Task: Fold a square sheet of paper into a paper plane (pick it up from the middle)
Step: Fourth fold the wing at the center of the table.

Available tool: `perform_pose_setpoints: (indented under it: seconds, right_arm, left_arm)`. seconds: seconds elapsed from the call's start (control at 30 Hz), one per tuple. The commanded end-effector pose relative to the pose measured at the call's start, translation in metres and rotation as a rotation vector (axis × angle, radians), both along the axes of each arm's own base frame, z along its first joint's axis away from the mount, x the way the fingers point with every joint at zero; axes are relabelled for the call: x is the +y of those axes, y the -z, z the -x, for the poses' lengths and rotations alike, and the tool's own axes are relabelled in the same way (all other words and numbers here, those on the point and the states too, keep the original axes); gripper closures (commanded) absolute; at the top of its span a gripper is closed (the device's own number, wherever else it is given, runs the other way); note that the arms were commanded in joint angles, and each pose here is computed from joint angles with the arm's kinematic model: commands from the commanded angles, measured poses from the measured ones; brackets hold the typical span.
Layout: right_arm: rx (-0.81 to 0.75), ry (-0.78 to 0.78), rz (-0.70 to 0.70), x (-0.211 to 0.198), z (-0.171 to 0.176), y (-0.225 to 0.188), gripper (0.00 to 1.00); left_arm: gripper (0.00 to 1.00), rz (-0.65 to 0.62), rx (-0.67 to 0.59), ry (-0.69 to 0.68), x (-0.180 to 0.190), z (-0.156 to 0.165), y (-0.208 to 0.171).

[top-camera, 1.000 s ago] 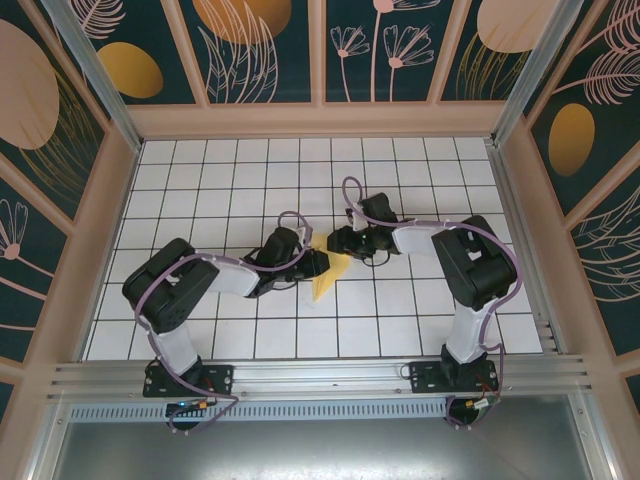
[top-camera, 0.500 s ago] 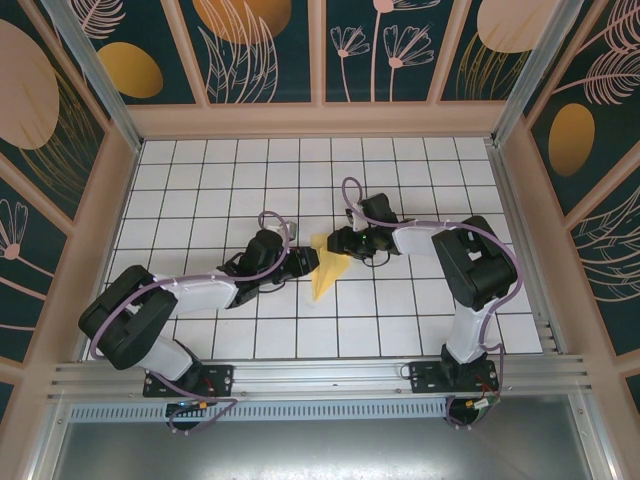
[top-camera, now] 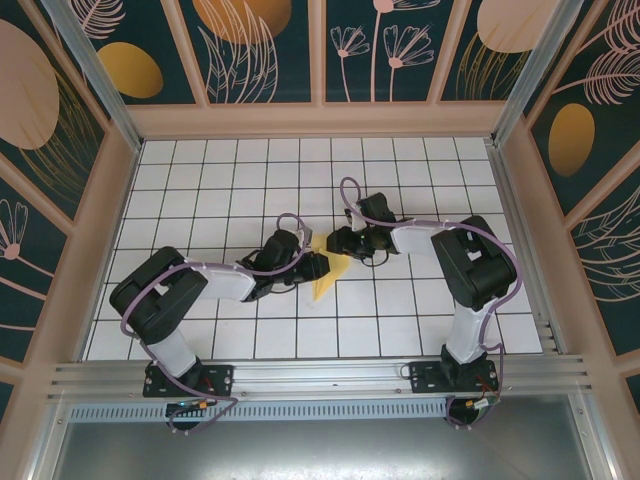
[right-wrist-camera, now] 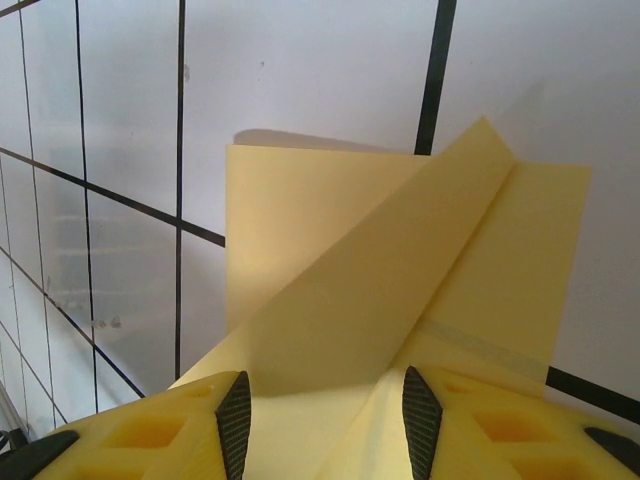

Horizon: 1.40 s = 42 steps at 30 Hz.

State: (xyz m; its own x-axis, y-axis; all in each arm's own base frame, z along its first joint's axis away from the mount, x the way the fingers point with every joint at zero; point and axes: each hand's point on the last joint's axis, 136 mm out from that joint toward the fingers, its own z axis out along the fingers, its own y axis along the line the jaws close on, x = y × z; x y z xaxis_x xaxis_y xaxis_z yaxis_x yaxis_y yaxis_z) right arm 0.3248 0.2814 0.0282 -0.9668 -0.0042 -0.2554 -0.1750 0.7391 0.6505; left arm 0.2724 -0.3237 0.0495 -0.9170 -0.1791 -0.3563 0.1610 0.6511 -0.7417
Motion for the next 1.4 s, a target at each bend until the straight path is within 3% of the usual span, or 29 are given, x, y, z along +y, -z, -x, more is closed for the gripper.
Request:
perform_pose_setpoints:
  seconds: [0.0,0.5,1.13,1.23,1.37]
  right_arm:
    - [0.091,0.028,0.163,-0.024,0.016,0.048,0.52]
    - [0.103,0.026,0.21,-0.031,0.019,0.06,0.52]
    - [0.153,0.066,0.614,-0.065,0.043,0.11,0.56]
    - [0.145,0.056,0.533,-0.05,0.041,0.1,0.59]
    - [0.046,0.04,0.336,-0.014,0.017,0.045,0.6]
  left_arm:
    - [0.76,-0.058,0.018,-0.02,0.006,-0.002,0.017]
    - [0.79,-0.106,0.041,-0.046,0.012,-0.004,0.032]
    - [0.84,-0.127,0.047,-0.047,0.014,-0.003,0.037]
    - [0.86,-0.134,0.051,-0.048,0.014,-0.004,0.038]
    - [0.9,-0.155,0.082,-0.048,0.018,0.001,0.049]
